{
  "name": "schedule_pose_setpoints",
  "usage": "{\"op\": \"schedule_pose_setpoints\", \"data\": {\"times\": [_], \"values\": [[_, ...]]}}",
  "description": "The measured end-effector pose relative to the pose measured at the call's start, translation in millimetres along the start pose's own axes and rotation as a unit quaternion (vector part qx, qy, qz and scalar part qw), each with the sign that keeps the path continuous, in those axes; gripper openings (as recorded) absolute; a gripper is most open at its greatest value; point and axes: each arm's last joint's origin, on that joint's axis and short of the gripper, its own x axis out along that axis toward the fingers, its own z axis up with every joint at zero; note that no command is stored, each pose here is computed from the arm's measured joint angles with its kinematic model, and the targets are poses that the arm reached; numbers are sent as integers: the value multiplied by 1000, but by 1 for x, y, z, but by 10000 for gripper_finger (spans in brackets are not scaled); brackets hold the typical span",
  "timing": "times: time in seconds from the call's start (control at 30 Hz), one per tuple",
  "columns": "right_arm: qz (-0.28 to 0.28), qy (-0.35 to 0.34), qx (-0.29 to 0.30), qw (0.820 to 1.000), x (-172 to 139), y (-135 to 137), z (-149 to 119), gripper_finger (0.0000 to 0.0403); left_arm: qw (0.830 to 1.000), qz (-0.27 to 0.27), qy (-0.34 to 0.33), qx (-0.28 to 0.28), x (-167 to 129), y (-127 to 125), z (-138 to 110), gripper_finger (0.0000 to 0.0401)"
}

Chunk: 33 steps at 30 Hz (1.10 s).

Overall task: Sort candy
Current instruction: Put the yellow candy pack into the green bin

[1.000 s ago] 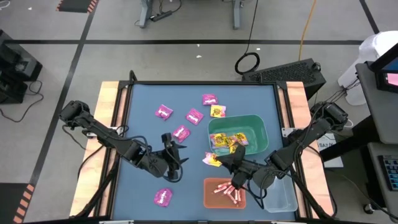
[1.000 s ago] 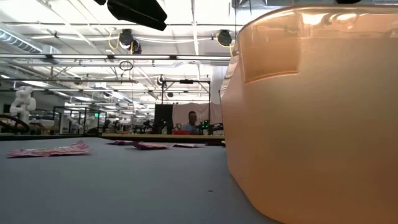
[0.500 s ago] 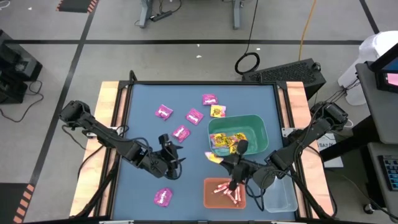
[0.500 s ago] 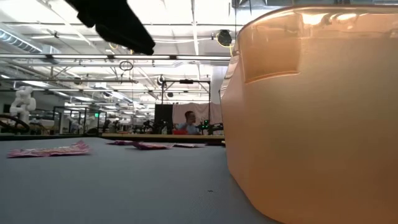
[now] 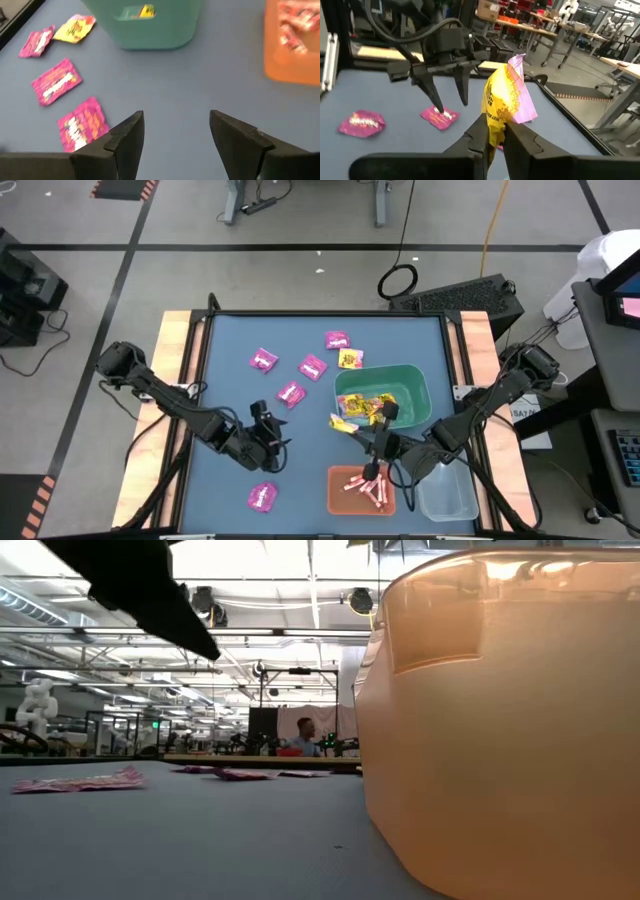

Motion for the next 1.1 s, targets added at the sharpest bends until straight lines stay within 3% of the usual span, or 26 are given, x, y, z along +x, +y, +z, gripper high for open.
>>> {"op": "schedule_pose_setpoints", "data": {"times": [0.23,0.37,0.47,0.6,0.83,1.0,1.1], "values": [[-10,47,-85,995,-1,-3,-14,38,1000,7,15,3,-1,1,-4,230],[-59,89,-119,987,-1,-13,-27,38,1000,12,25,11,-1,2,-7,230],[-86,120,-95,984,-2,-29,-30,38,999,23,34,20,-2,4,-9,230],[-66,191,-30,979,-5,-55,-31,38,998,50,35,23,-2,7,-11,230],[-45,319,-6,947,-8,-82,-41,38,996,63,45,38,-2,9,-14,230],[-42,335,-8,941,-2,-88,-42,38,992,84,77,57,-4,14,-21,230],[-71,315,4,946,3,-92,-40,42,990,97,92,41,-5,17,-25,230]]}}
